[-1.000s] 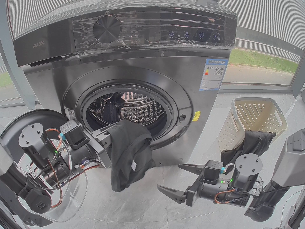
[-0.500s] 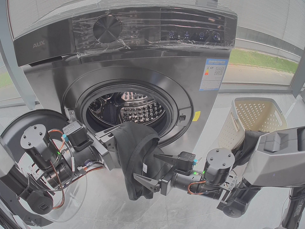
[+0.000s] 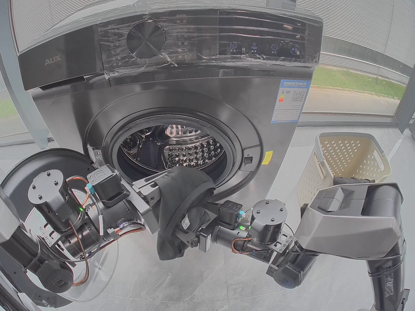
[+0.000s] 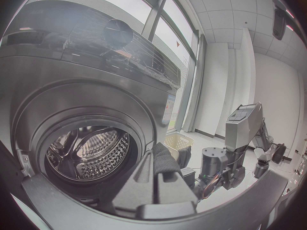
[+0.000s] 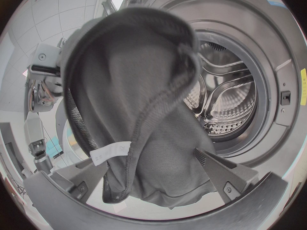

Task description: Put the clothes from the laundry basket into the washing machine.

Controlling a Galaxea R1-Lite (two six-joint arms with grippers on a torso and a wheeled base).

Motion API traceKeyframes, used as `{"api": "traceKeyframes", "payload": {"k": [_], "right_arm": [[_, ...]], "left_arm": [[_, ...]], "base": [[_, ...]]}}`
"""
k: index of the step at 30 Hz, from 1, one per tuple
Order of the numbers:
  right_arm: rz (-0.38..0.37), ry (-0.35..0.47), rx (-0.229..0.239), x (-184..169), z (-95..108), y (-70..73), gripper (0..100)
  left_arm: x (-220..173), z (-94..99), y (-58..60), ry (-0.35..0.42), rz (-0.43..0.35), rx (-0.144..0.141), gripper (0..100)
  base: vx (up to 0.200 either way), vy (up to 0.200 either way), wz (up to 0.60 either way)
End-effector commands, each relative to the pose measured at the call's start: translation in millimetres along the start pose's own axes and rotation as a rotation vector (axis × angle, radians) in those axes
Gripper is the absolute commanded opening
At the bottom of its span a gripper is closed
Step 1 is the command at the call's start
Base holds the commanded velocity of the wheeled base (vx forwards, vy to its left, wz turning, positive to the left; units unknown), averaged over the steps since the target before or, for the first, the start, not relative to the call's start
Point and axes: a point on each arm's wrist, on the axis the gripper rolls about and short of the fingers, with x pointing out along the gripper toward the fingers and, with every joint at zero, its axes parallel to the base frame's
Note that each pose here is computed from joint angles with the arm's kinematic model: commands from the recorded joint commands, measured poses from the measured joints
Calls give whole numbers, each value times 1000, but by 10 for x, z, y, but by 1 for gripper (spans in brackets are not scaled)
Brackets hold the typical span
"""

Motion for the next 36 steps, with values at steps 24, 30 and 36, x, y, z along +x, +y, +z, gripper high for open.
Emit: {"api": "traceKeyframes", "payload": {"k": [24, 30, 36], "right_arm": [[52, 24, 9, -267, 174, 521, 0], [18, 11, 9, -304, 232, 476, 0], [-8, 3, 10, -302, 253, 392, 0]], "left_arm": [[88, -409, 508, 126, 211, -25, 0], [14, -564, 535, 195, 225, -34, 0], [-4, -539, 544, 188, 231, -48, 100]], "base": [[0, 0, 0], [0, 0, 0], [0, 0, 0]]}}
